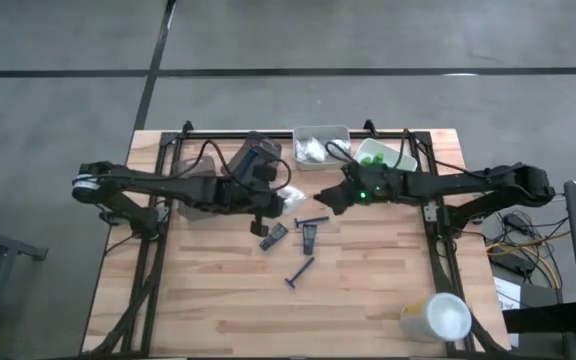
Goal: Pick & Place Travel size toiletries
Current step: Put the cotton pack into the gray bin
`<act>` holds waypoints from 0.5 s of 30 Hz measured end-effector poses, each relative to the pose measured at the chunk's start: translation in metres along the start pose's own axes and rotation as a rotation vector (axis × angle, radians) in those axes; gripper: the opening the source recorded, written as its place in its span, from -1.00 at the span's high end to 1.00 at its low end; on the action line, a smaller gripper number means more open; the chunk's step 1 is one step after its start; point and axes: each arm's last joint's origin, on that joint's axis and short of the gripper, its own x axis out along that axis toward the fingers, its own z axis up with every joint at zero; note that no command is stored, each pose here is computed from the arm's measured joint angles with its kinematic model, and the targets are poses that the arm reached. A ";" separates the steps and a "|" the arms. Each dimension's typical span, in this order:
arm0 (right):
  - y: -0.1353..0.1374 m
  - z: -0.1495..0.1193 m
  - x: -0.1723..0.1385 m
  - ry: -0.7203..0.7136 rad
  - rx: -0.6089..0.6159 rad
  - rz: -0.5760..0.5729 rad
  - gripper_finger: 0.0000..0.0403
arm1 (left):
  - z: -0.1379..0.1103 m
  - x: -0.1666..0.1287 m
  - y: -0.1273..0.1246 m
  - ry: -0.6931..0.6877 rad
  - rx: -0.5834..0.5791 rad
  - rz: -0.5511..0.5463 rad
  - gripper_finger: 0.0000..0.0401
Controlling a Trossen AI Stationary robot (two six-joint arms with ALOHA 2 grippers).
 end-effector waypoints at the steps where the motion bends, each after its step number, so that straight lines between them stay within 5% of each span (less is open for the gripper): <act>1: -0.001 0.002 0.003 -0.002 0.013 0.011 -0.29 | 0.002 -0.001 0.000 -0.001 0.007 0.014 0.96; 7: 0.004 0.010 0.025 -0.019 0.031 0.202 -0.36 | 0.009 -0.005 0.005 -0.015 0.004 0.074 0.96; 15: -0.002 0.012 0.049 -0.006 0.059 0.167 -0.21 | 0.012 -0.007 0.004 -0.025 -0.010 0.086 0.96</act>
